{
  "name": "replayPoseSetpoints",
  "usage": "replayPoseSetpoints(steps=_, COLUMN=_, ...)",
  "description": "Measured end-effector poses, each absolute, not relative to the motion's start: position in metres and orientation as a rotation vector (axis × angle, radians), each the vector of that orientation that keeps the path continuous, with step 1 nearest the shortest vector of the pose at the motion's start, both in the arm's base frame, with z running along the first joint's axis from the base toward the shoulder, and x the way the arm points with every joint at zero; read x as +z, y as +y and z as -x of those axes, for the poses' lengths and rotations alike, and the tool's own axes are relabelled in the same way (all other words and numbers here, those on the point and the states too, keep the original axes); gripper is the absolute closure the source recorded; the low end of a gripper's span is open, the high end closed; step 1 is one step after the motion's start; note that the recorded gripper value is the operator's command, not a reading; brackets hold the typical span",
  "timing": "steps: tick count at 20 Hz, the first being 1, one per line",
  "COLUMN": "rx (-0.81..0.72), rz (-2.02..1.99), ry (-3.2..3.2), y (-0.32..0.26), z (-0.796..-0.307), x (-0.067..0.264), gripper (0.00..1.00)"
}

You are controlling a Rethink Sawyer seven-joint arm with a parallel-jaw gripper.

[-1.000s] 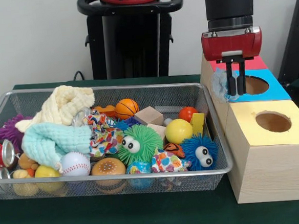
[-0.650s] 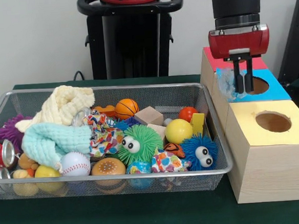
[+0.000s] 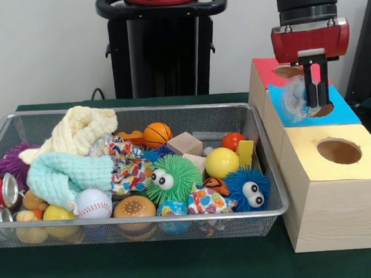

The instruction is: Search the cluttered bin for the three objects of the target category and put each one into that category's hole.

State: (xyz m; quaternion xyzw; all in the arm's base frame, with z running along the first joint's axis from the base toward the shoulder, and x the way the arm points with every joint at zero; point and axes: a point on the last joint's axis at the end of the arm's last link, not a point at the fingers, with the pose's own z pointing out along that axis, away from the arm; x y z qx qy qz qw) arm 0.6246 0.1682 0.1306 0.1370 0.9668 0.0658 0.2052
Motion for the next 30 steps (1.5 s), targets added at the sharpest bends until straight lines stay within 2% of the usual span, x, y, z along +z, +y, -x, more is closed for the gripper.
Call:
replayPoseSetpoints(steps=11, rx=0.192, rz=-0.436, ry=2.709, y=0.165, z=-0.624, x=0.123, gripper=1.00)
replayPoseSetpoints(steps=30, rx=0.209, rz=-0.436, ry=2.760, y=0.194, z=-0.599, x=0.114, gripper=1.00)
